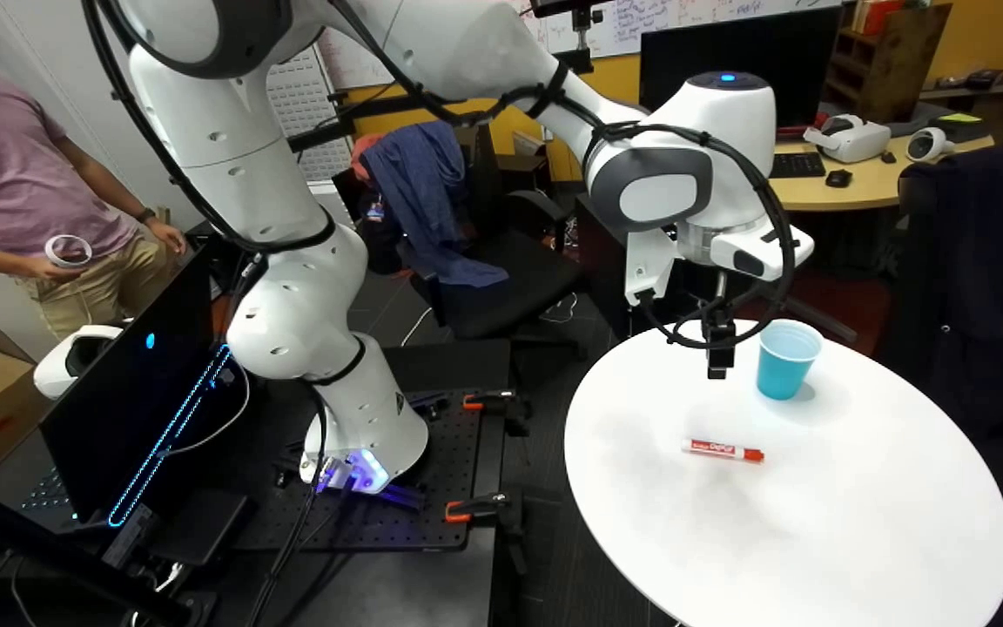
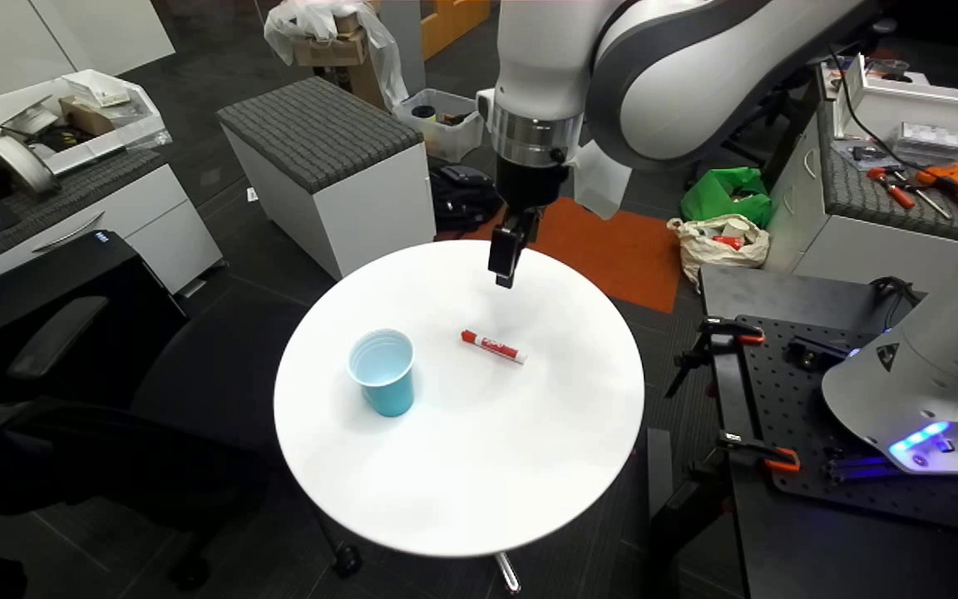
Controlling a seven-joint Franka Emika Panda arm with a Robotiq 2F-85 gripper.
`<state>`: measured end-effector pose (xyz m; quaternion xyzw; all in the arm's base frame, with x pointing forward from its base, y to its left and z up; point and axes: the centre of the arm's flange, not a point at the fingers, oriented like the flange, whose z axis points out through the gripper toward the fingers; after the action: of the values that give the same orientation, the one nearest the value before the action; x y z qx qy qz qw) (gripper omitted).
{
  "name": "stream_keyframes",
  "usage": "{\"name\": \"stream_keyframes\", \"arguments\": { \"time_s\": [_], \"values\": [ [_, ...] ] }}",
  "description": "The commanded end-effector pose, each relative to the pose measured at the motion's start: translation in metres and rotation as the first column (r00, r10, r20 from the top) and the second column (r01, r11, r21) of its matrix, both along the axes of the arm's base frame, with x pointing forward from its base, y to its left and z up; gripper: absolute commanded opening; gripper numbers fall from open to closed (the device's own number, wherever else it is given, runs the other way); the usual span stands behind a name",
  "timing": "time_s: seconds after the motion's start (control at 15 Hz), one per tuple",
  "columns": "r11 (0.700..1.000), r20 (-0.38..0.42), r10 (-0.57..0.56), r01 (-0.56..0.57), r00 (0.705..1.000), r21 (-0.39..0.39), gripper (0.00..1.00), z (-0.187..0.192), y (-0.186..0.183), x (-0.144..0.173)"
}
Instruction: Put the marker in the cup
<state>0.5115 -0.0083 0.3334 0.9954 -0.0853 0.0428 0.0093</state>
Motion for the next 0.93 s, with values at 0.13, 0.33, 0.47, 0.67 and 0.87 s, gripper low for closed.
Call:
{"name": "stream_keyframes", "arguments": {
  "time_s": [0.13, 0.33, 0.47, 0.67, 0.87],
  "values": [
    [0.999, -0.001, -0.041, 0.041, 0.999, -0.015, 1.0, -0.044, -0.003, 0.012],
    [0.999, -0.016, -0.049, 0.049, 0.999, -0.012, 1.0, -0.06, -0.008, 0.014],
    [0.999, -0.024, -0.041, 0.041, 0.999, -0.016, 1.0, -0.07, -0.012, 0.016],
    [0.999, -0.037, -0.036, 0.035, 0.999, -0.013, 1.0, -0.082, -0.016, 0.023],
    [1.0, -0.041, -0.027, 0.027, 0.999, -0.01, 1.0, -0.091, -0.018, 0.031]
  ]
}}
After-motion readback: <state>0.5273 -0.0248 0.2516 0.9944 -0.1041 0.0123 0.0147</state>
